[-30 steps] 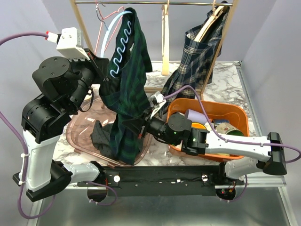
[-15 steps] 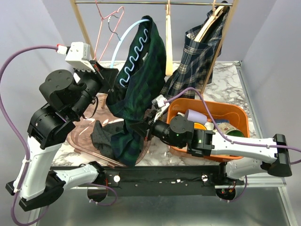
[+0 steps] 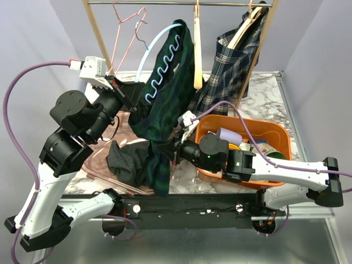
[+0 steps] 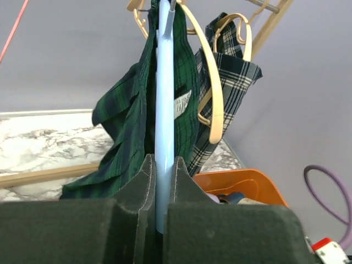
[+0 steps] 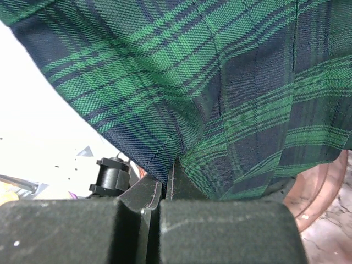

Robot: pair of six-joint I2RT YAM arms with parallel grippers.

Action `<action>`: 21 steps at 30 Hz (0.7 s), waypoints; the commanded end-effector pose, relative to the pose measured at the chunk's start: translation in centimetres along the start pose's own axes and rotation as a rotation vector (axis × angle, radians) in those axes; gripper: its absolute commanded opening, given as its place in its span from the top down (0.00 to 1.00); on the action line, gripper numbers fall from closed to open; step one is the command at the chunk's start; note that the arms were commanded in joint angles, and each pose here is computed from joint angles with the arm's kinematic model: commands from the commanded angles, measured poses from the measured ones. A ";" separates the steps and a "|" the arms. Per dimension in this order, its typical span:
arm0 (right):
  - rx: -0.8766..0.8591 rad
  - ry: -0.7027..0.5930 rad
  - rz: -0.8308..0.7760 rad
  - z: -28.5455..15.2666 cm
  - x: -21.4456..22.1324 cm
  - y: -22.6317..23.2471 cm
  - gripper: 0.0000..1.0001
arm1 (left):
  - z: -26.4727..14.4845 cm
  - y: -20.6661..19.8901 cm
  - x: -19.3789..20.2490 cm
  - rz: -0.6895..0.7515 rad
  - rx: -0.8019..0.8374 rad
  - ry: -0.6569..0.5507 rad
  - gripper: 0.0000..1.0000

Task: Remove the skirt from the hanger

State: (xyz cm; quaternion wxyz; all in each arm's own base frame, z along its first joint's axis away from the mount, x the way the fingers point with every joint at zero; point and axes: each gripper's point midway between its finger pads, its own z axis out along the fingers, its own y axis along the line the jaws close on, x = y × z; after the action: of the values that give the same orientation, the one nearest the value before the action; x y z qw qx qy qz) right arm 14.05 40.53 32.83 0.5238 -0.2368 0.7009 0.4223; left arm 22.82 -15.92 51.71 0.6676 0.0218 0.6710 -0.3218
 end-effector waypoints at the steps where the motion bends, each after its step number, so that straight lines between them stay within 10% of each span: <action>1: 0.061 0.032 -0.052 -0.8 -0.2 -1.4 0.99 | -2.2 -3.7 -7.2 -0.074 0.175 -0.262 1.00; 5: 0.075 -0.017 -0.033 -1.2 -2.2 -1.3 0.94 | -1.6 -3.4 -6.2 -0.120 0.168 -0.247 1.00; 10: 0.054 -0.077 -0.064 -2.4 -7.4 0.1 0.27 | -1.5 -3.3 -5.5 -0.064 0.173 -0.227 1.00; 21: 0.190 -0.346 -0.330 -5.2 -23.7 0.6 0.15 | -3.4 -3.8 -5.5 0.023 0.220 -0.220 1.00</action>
State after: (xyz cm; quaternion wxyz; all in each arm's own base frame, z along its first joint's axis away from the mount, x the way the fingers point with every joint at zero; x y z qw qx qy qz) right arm 14.63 35.10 53.36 0.6361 -0.1997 0.5986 0.4441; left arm 21.58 -16.59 51.91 0.6757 0.0494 0.6449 -0.3536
